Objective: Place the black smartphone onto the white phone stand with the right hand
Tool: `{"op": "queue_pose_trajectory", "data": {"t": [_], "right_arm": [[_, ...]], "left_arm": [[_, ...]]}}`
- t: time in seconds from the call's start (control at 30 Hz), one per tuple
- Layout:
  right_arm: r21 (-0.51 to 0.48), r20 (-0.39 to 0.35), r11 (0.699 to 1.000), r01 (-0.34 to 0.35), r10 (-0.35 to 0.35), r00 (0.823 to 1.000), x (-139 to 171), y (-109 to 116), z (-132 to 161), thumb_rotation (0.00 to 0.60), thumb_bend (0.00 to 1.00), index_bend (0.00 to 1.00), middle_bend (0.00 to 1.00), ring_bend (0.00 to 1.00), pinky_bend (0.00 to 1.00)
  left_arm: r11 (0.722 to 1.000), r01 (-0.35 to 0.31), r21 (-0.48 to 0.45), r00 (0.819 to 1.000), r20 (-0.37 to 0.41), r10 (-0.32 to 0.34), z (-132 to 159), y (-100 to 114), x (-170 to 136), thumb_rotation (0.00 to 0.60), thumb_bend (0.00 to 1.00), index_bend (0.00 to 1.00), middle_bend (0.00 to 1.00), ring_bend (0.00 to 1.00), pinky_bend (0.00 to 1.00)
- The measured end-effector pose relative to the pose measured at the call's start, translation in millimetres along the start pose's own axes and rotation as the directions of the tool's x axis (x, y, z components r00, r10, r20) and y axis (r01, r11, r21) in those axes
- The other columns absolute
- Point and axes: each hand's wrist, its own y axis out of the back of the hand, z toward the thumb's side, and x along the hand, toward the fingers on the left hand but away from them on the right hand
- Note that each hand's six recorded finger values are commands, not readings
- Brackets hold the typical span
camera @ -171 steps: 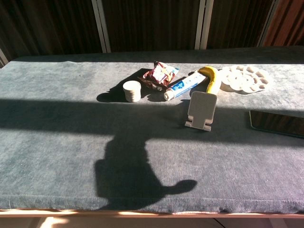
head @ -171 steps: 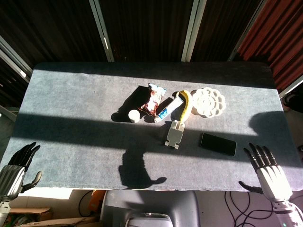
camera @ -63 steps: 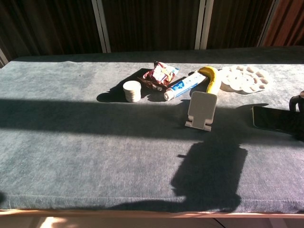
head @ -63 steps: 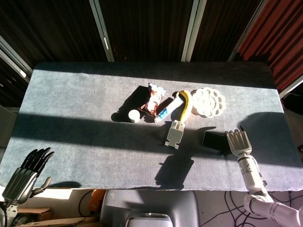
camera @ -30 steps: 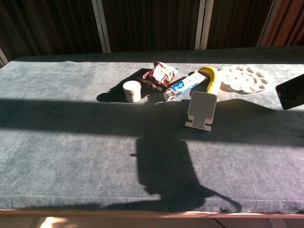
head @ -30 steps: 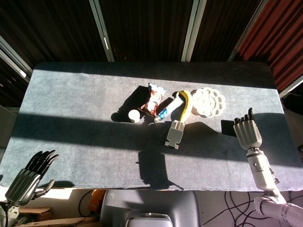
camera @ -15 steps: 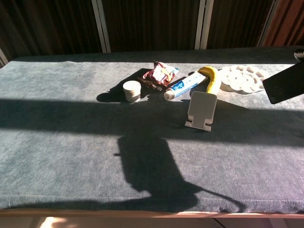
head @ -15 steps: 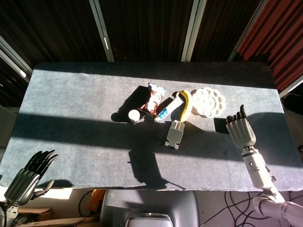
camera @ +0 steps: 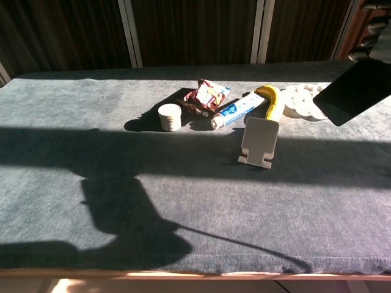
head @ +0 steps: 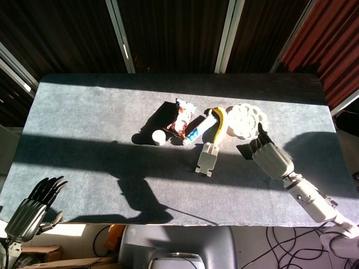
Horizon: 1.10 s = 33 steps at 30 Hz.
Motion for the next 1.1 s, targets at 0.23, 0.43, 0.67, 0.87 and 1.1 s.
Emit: {"op": "queue_pose_trajectory", "data": {"t": [0.23, 0.43, 0.67, 0.87, 1.1], "right_arm": [[0.132, -0.134, 0.985, 0.114, -0.096, 0.986, -13, 37, 0, 0.6, 0.32, 0.95, 0.65, 0.41, 0.25], [0.147, -0.192, 0.972, 0.181, -0.151, 0.97, -40, 66, 4, 0.6, 0.32, 0.95, 0.65, 0.41, 0.25], [0.145, -0.264, 0.966, 0.215, -0.171, 0.949, -66, 88, 27, 0.6, 0.32, 0.95, 0.65, 0.41, 0.25], [0.123, -0.281, 0.972, 0.201, -0.161, 0.946, -79, 92, 39, 0.6, 0.31, 0.95, 0.65, 0.41, 0.25], [0.098, -0.293, 0.979, 0.177, -0.142, 0.946, -89, 93, 46, 0.6, 0.31, 0.95, 0.65, 0.41, 0.25]], "left_arm": [[1.0, 0.003, 0.003, 1.0, -0.024, -0.003, -4, -1, 4, 0.6, 0.4, 0.0, 0.0, 0.0, 0.0], [1.0, 0.006, 0.006, 0.999, -0.048, -0.005, -8, -2, 7, 0.6, 0.4, 0.0, 0.0, 0.0, 0.0], [1.0, 0.002, -0.002, 0.997, -0.078, -0.003, -15, 1, 9, 0.6, 0.4, 0.0, 0.0, 0.0, 0.0], [1.0, 0.011, -0.004, 0.996, -0.087, -0.011, -18, 0, 11, 0.6, 0.4, 0.0, 0.0, 0.0, 0.0], [1.0, 0.02, -0.001, 0.995, -0.096, -0.019, -19, -2, 13, 0.6, 0.4, 0.0, 0.0, 0.0, 0.0]]}}
